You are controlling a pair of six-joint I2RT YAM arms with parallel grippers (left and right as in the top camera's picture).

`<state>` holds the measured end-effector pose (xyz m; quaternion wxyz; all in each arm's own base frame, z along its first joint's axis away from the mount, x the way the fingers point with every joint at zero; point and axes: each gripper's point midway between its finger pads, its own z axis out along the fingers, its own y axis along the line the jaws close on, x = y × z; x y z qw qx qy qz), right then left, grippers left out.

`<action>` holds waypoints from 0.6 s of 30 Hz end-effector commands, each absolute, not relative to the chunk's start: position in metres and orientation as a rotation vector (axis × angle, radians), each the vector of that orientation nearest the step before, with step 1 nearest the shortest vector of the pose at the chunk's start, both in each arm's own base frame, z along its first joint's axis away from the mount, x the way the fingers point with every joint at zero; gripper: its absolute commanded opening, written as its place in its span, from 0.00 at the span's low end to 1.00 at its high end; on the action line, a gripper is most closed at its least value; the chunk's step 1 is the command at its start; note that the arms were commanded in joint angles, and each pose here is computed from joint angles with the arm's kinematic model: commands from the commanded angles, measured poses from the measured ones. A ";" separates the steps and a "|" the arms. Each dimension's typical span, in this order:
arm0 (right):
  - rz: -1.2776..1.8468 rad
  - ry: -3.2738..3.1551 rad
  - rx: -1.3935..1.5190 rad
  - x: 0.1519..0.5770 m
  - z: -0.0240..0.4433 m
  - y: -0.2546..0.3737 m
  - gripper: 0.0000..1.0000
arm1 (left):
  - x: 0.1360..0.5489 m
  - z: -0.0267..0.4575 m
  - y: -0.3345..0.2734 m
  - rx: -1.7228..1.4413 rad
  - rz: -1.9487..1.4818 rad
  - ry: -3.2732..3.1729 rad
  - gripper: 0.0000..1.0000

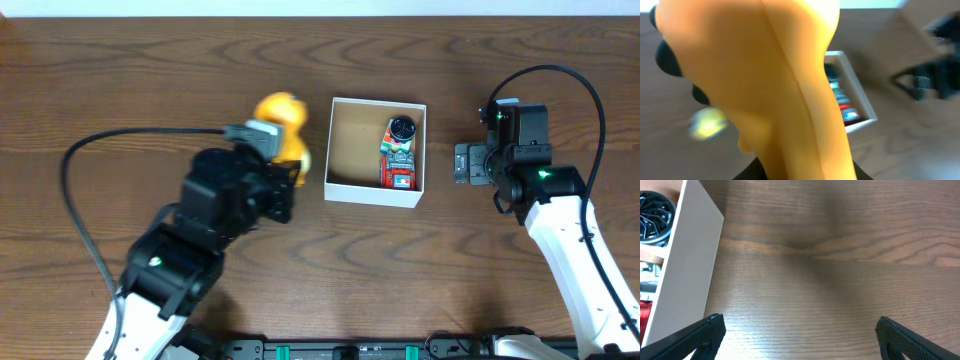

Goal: Pack container
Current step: 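Carry the dinosaur right into the white box and lower it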

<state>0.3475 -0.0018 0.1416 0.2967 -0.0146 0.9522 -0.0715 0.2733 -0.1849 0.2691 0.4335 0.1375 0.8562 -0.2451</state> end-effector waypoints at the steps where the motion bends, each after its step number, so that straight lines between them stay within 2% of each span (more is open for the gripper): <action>1: -0.204 2.538 -0.022 0.348 0.139 -0.006 0.99 | 0.275 0.269 -0.221 0.415 -0.685 2.123 0.28; 8: -0.204 2.538 -0.022 0.348 0.139 -0.006 0.99 | 0.305 0.220 -0.274 0.522 -0.650 2.154 0.28; 18: -0.204 2.538 -0.022 0.348 0.139 -0.006 0.99 | 0.351 0.164 -0.286 0.614 -0.426 2.138 0.24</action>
